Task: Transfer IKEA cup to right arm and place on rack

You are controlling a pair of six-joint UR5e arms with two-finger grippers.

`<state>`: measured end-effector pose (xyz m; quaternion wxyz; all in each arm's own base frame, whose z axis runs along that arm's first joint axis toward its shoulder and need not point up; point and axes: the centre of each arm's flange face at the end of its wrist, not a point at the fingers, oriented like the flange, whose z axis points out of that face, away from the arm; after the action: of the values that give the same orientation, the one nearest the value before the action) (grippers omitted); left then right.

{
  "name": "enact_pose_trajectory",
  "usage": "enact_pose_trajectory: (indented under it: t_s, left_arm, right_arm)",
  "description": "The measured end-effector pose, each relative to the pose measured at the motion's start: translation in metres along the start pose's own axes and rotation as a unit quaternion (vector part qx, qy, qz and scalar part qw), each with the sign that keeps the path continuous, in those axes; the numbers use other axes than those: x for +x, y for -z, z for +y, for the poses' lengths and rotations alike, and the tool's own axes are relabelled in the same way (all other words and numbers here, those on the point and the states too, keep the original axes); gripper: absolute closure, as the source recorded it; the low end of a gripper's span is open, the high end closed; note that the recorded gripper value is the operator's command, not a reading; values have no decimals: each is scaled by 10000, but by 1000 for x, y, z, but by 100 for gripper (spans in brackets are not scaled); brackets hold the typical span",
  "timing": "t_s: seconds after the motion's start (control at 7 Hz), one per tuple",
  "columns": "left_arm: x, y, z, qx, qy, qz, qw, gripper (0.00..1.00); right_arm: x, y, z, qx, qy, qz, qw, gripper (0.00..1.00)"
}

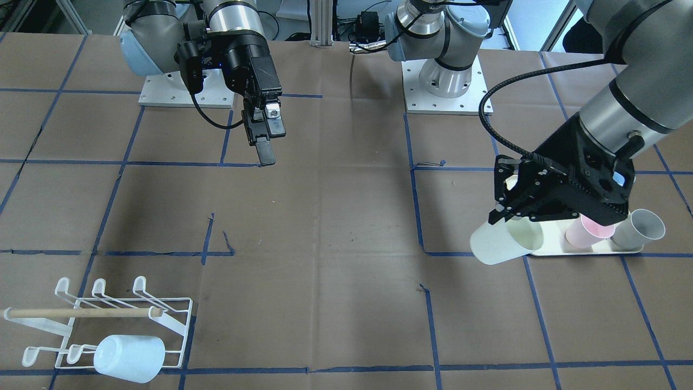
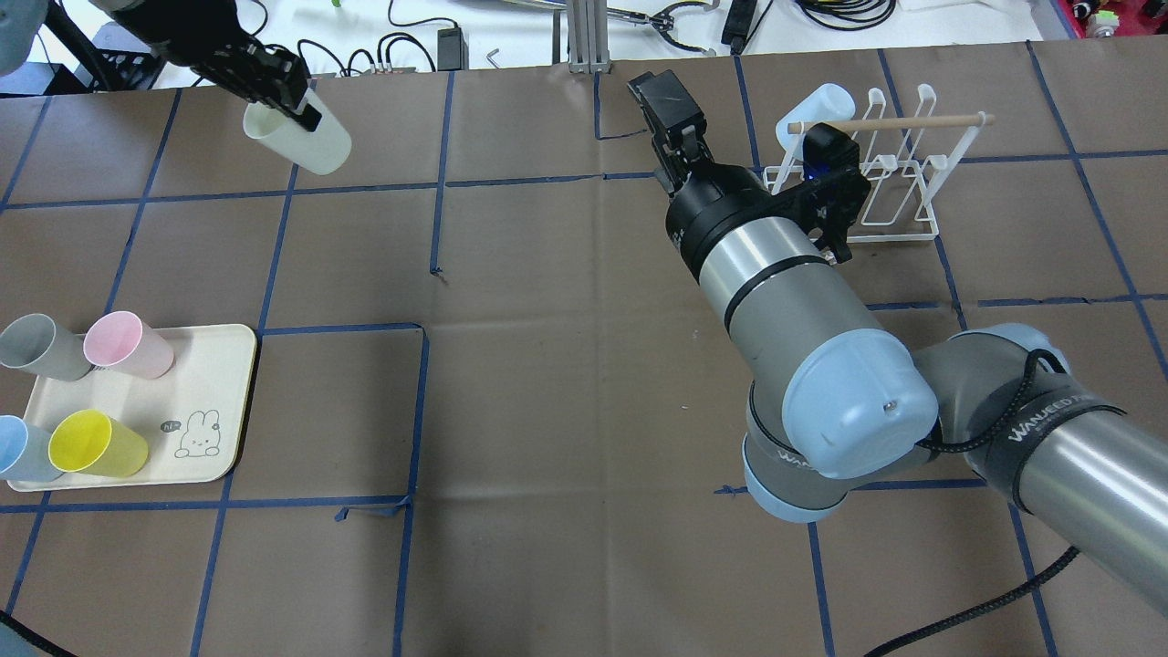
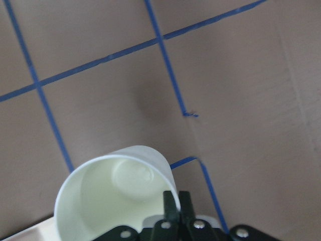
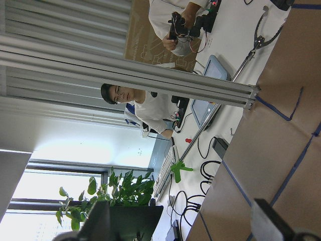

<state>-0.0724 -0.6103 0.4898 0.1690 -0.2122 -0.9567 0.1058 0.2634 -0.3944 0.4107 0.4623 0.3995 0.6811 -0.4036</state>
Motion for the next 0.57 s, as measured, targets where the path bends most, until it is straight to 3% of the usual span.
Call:
enact_pose_trajectory:
  t_s: [0.29,0.57]
  left_arm:
    - [36,4,-4,1256,-381,813,9880,99]
    - [58,-7,15,2328,-927,1208,9605,97]
  right_arm:
    - [1,-1,0,7,8,43,10000,0]
    - [3,-3,1,-18,-157,117,9998,0]
